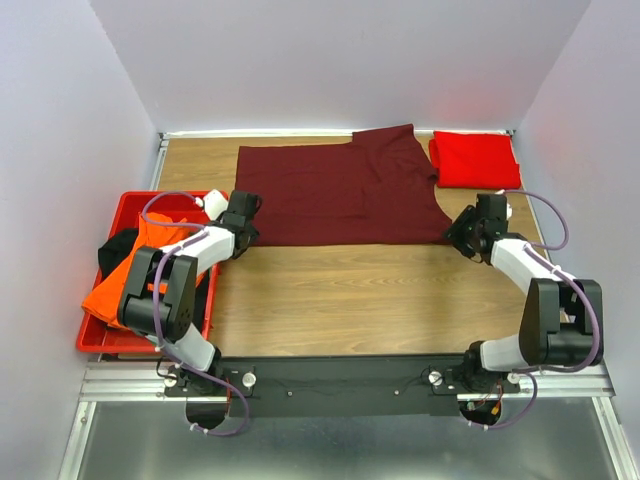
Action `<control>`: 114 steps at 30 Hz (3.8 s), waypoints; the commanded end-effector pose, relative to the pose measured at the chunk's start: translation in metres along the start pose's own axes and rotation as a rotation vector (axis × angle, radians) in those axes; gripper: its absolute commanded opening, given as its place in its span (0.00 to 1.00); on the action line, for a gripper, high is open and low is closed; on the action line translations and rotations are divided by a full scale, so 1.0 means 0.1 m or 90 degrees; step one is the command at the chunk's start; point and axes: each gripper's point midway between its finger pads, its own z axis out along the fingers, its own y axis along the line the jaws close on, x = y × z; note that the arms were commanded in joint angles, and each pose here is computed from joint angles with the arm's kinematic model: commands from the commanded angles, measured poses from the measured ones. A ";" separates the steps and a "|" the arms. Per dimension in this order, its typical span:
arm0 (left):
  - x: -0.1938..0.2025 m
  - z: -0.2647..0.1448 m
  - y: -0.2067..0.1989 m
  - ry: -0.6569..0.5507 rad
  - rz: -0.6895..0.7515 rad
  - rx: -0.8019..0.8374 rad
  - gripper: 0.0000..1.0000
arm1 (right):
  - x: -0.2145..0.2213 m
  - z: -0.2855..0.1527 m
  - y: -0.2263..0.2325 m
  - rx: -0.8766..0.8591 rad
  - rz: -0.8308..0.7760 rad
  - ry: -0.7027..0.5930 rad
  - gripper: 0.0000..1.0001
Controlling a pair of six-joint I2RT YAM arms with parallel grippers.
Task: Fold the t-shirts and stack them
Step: Fold the tshirt
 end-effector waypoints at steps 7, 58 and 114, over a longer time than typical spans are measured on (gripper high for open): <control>-0.03 0.10 0.29 -0.032 0.005 -0.089 0.45 | 0.08 0.14 -0.17 0.029 0.016 0.036 0.56; 0.07 -0.73 0.45 -0.017 0.016 -0.005 0.00 | -0.24 -0.82 -0.45 0.099 0.046 -0.055 0.00; -1.24 0.18 -1.28 -0.069 0.101 0.057 0.44 | -1.51 1.06 1.19 -0.139 -0.151 -0.037 0.60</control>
